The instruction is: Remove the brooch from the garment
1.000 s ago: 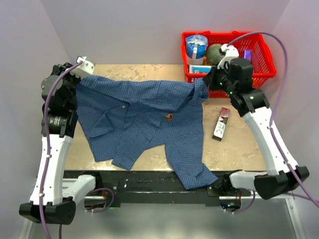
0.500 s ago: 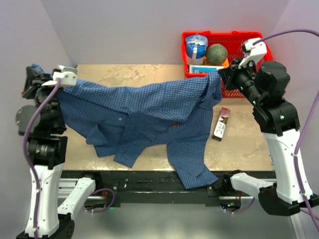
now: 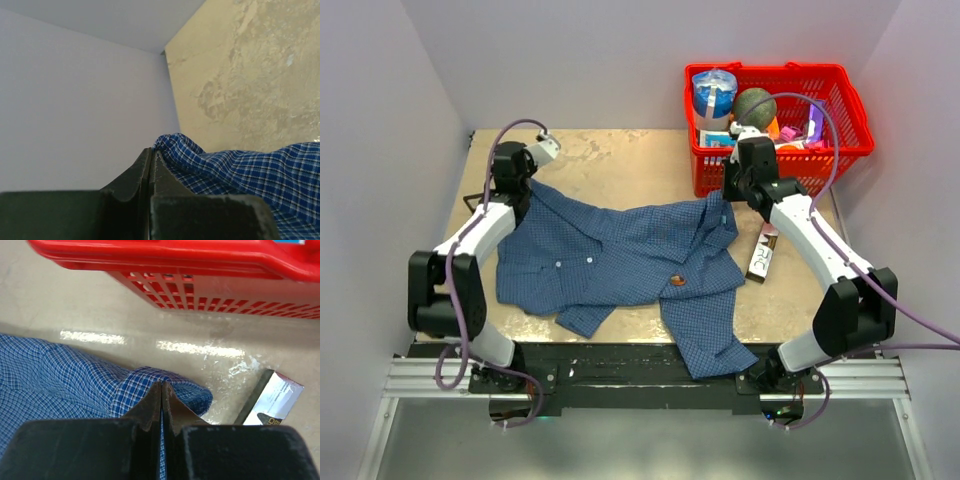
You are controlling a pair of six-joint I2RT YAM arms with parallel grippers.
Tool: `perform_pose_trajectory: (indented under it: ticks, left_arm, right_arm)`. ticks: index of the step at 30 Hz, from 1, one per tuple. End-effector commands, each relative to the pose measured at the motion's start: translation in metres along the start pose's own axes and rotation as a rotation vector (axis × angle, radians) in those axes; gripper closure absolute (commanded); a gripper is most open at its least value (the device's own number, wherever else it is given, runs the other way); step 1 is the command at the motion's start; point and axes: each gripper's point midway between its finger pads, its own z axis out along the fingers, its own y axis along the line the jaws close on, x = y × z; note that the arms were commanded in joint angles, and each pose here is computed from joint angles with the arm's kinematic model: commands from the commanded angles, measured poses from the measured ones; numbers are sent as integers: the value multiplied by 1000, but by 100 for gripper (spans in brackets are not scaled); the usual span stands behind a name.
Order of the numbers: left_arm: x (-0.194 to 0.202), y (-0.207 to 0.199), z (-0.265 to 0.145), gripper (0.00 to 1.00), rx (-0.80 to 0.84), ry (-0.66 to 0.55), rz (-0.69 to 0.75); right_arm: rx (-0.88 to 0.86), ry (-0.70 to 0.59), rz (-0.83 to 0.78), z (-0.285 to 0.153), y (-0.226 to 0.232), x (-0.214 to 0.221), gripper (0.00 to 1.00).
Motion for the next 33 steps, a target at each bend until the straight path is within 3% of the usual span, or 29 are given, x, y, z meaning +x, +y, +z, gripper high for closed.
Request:
perform_pose_trajectory:
  ticks: [1, 6, 9, 10, 11, 12, 14, 15, 17, 18, 19, 20, 22, 25, 26, 33]
  left_arm:
    - [-40, 40, 34, 100, -166, -107, -126]
    - [-37, 23, 64, 100, -144, -71, -151]
    - [-41, 21, 63, 97, -115, -66, -184]
    - [-48, 23, 59, 89, -97, -78, -219]
    - [-45, 11, 52, 70, -15, -46, -214]
    - [-56, 23, 36, 63, 13, -81, -244]
    - [-69, 9, 7, 47, 172, -150, -296]
    - [-83, 29, -24, 41, 173, -233, -311]
    - [-83, -1, -58, 29, 332, -314, -288]
    - [-87, 3, -88, 28, 367, -374, -269]
    - [-94, -20, -110, 28, 502, -464, -205]
    - [-78, -49, -134, 28, 643, -437, -164]
    - [-73, -76, -179, 28, 808, -560, -17]
    - [-39, -131, -233, 29, 1079, -571, 114]
    - [-29, -148, -253, 32, 1167, -609, 229]
    - [7, -228, -311, 45, 1405, -808, 641]
  right_arm:
    - [68, -227, 68, -19, -12, -51, 100]
    - [104, -268, 53, -13, -17, -64, 100]
    - [126, -286, 40, -13, -20, -74, 98]
    - [118, -289, 37, -13, -19, -77, 87]
    - [109, -287, 26, -15, -17, -79, 62]
    - [99, -301, 22, -20, -16, -86, 55]
    - [82, -304, 2, -27, -12, -89, 40]
    - [78, -318, 0, -35, -12, -94, 37]
    - [63, -315, -27, -41, -10, -95, 31]
    - [49, -326, -39, -46, -8, -98, 31]
    - [33, -337, -57, -51, -6, -101, 30]
    - [8, -335, -105, -53, -2, -99, 30]
    - [-93, -303, -198, -53, 13, -87, 30]
    - [-170, -255, -328, -42, 22, -61, 30]
    - [-175, -243, -364, -36, 21, -55, 30]
    - [-217, -141, -342, -1, 31, -45, 32]
